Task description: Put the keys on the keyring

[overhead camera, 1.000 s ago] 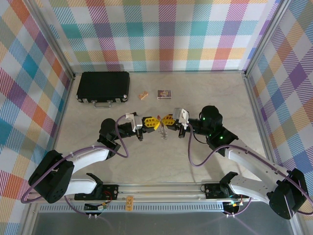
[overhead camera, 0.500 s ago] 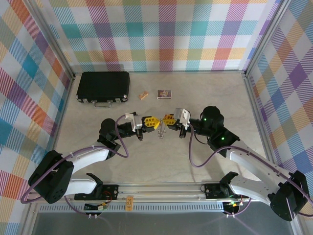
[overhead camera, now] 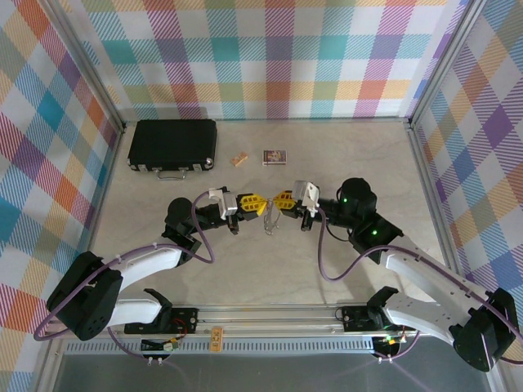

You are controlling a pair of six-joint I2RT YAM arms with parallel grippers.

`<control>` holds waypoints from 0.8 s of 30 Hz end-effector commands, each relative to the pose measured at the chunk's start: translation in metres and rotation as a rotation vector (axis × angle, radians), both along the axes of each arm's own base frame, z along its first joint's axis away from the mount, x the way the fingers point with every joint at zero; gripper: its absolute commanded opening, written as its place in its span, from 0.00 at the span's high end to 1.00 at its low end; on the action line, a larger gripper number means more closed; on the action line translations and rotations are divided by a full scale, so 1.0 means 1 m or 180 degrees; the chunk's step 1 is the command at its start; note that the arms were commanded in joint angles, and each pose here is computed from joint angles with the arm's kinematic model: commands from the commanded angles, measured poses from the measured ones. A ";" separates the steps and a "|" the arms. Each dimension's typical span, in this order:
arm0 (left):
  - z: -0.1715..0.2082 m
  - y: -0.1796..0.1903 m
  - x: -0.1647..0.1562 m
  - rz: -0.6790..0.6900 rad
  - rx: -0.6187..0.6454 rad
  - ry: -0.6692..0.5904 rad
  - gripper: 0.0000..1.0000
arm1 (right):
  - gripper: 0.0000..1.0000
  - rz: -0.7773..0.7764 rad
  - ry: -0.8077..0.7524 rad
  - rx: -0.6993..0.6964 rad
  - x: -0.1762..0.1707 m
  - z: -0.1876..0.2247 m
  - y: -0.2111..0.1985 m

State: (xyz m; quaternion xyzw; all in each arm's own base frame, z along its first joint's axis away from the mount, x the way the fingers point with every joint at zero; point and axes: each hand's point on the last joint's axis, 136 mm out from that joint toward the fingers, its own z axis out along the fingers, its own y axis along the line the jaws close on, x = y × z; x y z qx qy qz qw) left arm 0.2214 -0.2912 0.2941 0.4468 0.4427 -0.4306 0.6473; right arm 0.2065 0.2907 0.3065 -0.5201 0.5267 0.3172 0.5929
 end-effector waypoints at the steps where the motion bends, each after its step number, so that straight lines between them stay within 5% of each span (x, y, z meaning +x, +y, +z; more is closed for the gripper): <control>1: 0.021 0.000 -0.009 -0.0100 -0.0101 -0.0177 1.00 | 1.00 0.0096 -0.0099 0.0037 -0.004 0.007 0.004; 24: 0.018 -0.001 -0.007 -0.0080 -0.0090 -0.0157 1.00 | 1.00 -0.0023 -0.0229 0.0123 -0.003 0.014 -0.001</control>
